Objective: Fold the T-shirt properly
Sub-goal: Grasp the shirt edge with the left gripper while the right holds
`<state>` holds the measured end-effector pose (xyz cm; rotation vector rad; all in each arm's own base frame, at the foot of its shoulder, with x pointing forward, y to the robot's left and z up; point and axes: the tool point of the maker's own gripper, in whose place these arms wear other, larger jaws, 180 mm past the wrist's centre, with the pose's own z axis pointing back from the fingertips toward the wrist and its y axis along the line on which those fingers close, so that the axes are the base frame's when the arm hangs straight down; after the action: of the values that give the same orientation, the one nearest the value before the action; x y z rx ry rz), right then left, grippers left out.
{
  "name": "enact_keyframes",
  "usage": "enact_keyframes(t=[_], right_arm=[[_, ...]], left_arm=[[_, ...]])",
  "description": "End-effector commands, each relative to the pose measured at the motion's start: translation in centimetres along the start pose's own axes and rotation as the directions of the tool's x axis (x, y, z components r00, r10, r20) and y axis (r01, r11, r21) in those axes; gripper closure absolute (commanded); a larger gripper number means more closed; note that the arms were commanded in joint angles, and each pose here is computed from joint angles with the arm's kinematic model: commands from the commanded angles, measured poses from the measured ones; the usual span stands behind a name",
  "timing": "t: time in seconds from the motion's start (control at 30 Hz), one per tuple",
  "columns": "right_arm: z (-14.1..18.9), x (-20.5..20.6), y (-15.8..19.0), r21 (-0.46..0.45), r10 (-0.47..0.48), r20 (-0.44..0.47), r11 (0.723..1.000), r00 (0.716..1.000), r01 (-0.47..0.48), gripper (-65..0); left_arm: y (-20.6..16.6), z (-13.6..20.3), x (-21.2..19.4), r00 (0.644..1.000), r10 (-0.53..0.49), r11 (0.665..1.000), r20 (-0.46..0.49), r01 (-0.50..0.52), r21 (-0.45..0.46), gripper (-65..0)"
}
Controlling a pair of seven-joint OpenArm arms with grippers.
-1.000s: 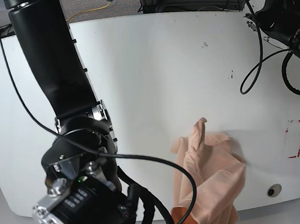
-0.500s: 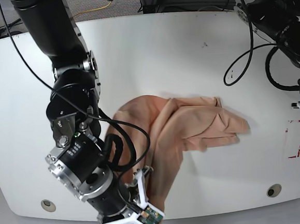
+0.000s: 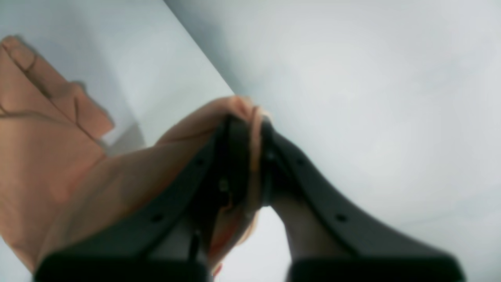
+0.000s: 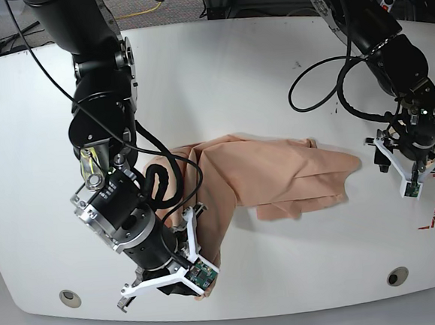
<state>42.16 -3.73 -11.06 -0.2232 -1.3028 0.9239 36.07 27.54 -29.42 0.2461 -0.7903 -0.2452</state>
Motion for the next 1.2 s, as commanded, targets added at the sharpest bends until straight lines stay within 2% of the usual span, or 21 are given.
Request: enact_keyframes(t=[0.0, 0.2, 0.3, 0.4, 0.6, 0.73, 0.97, 1.17], right_arm=[[0.5, 1.2, -1.1, -0.028, 0.006, 0.047, 1.000, 0.999, -0.004, 0.0], [0.4, 0.3, -0.4, -0.012, 0.001, 0.031, 1.000, 1.000, 0.000, 0.0], [0.4, 0.2, -0.3, -0.010, 0.000, 0.029, 1.000, 1.000, 0.001, 0.0], [0.4, 0.0, -0.1, -0.007, -0.002, 0.025, 1.000, 1.000, 0.002, 0.0], [0.4, -0.2, 0.0, -0.004, -0.004, 0.022, 1.000, 1.000, 0.004, 0.0], [0.4, -0.2, 0.0, -0.004, -0.004, 0.022, 1.000, 1.000, 0.004, 0.0], [0.4, -0.2, 0.0, -0.004, -0.004, 0.022, 1.000, 1.000, 0.004, 0.0], [0.4, -0.2, -0.1, -0.007, -0.007, 0.020, 1.000, 1.000, 0.007, 0.0]], left_arm=[[-0.9, -0.9, 1.7, 0.996, 0.023, 0.999, 0.083, -0.019, -0.038, -38.2], [-3.2, -3.6, 0.3, 0.996, 0.076, 0.988, 0.049, -0.069, -0.140, -38.2], [-4.2, -4.5, 0.7, 0.988, 0.136, 0.971, 0.077, -0.118, -0.208, -38.2], [-5.5, -5.8, -0.1, 0.981, 0.183, 0.949, 0.058, -0.161, -0.270, -38.2], [-5.8, -6.9, 0.1, 0.975, 0.214, 0.935, 0.053, -0.188, -0.301, -38.2], [-6.7, -7.8, -0.7, 0.972, 0.233, 0.918, 0.013, -0.215, -0.333, -38.2], [-7.0, -8.0, -0.6, 0.972, 0.234, 0.914, 0.008, -0.217, -0.342, -38.2], [-8.5, -8.9, -2.4, 0.967, 0.247, 0.892, -0.057, -0.250, -0.377, -37.9]])
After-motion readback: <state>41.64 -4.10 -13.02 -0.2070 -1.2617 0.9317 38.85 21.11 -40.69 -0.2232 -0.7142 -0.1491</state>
